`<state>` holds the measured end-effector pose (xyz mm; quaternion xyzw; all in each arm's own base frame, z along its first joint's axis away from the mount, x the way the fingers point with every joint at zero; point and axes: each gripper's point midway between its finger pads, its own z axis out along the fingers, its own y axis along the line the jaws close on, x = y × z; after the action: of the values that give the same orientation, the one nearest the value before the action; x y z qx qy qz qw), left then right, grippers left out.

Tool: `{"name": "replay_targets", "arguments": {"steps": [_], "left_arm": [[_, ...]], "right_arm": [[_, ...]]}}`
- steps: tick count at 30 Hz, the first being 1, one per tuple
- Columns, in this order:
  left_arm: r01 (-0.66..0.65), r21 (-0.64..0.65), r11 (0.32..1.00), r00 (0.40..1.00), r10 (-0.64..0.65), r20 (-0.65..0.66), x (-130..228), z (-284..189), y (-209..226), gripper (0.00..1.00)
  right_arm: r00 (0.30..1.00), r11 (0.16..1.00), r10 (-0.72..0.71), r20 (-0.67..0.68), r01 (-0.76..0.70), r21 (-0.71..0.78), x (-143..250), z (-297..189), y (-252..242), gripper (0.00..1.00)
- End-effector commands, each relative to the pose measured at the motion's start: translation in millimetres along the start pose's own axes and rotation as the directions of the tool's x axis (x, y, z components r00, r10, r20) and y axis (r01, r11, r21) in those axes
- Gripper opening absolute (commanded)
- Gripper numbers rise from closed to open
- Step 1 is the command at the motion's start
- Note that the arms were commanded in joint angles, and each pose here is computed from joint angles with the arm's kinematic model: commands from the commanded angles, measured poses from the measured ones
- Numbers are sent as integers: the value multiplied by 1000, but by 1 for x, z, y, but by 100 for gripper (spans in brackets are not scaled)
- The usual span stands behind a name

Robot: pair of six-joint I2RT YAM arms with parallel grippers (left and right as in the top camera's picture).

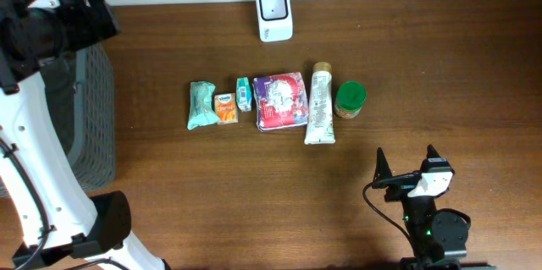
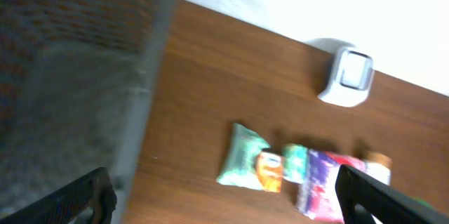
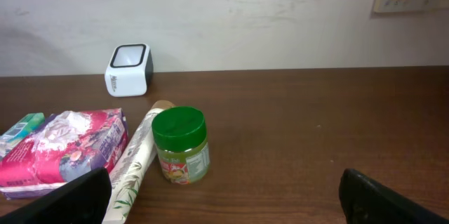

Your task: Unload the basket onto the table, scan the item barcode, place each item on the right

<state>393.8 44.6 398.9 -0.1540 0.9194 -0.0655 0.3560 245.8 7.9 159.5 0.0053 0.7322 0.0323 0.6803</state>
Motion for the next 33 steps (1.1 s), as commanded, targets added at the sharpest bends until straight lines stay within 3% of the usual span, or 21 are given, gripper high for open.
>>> {"name": "replay_targets", "arguments": {"steps": [1,3,11,33], "left_arm": [[-119,273,955,991,132,-28,14,-10,-53,99],[-226,335,915,970,244,-13,23,-12,-75,99],[-335,346,877,933,360,-9,44,-12,-118,99],[-343,331,879,930,367,-11,44,-11,-118,99]], "right_arm": [[1000,1000,7,-4,-7,-1,3,0,0,99],[1000,1000,7,-3,-7,-1,3,0,0,99],[1000,1000,7,-4,-7,-1,3,0,0,99],[1000,1000,7,-4,-7,-1,3,0,0,99]]}}
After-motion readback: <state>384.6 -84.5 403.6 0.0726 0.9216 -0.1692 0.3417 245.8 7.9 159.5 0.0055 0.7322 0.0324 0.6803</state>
